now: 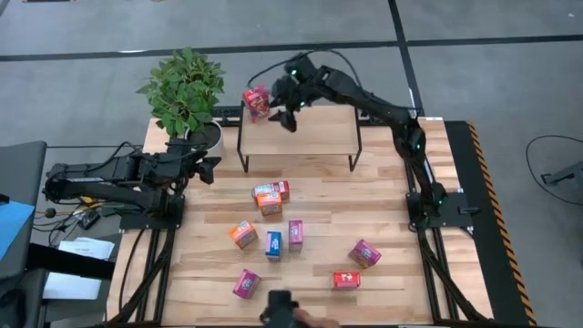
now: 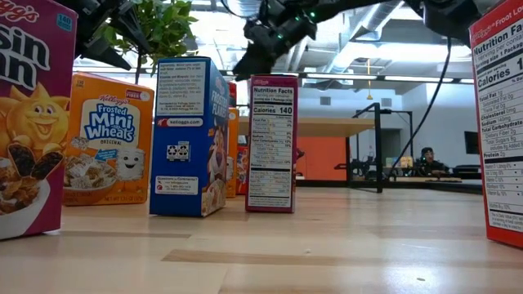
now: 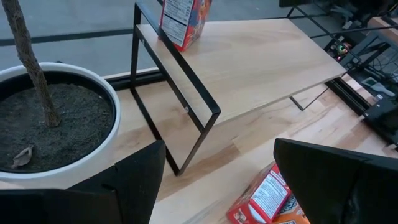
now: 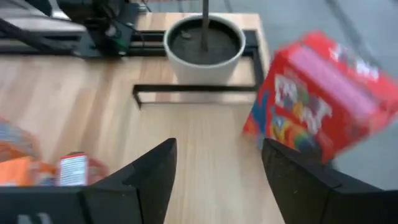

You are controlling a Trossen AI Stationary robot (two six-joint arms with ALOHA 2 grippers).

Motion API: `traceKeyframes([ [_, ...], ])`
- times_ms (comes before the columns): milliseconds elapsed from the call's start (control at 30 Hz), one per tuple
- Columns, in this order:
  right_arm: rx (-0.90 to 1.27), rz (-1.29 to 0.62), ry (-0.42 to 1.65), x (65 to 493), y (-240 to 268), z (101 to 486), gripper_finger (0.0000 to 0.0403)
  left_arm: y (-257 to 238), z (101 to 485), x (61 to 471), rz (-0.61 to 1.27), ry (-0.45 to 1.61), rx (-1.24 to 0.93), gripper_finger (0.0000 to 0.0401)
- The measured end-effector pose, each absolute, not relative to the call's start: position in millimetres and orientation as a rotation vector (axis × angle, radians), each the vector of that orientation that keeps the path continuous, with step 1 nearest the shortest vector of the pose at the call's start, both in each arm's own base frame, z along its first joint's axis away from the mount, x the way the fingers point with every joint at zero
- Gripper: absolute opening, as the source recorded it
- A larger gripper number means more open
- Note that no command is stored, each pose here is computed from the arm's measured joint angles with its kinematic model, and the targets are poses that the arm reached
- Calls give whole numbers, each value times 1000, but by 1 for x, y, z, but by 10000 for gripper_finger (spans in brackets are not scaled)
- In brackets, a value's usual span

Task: Stack cereal on shelf
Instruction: Put the top red cereal box on the shelf aligned with the other red cereal box on the shelf

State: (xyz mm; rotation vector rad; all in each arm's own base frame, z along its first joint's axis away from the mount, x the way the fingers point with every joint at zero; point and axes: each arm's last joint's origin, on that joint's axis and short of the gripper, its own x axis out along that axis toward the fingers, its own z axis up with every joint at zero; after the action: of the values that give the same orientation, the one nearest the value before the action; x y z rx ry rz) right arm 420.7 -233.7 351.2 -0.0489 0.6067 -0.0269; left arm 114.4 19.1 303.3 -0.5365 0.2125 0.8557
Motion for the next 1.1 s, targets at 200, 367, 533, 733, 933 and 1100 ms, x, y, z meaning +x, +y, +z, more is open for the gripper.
traceKeyframes([
  [200,-280,-132,590,444,-203,357,194,19,303,114,851,214,-539,290],
  [367,-308,-160,548,447,-205,361,91,19,303,115,852,212,-545,290],
  [533,-276,-159,560,456,-213,342,12,19,303,114,851,212,-546,290],
  [733,-250,-144,574,466,-206,330,26,19,303,115,845,209,-566,290],
  [933,-274,-156,518,468,-207,337,9,19,303,114,860,201,-561,290],
  [1100,-273,-176,522,466,-212,337,22,19,303,114,868,197,-558,290],
])
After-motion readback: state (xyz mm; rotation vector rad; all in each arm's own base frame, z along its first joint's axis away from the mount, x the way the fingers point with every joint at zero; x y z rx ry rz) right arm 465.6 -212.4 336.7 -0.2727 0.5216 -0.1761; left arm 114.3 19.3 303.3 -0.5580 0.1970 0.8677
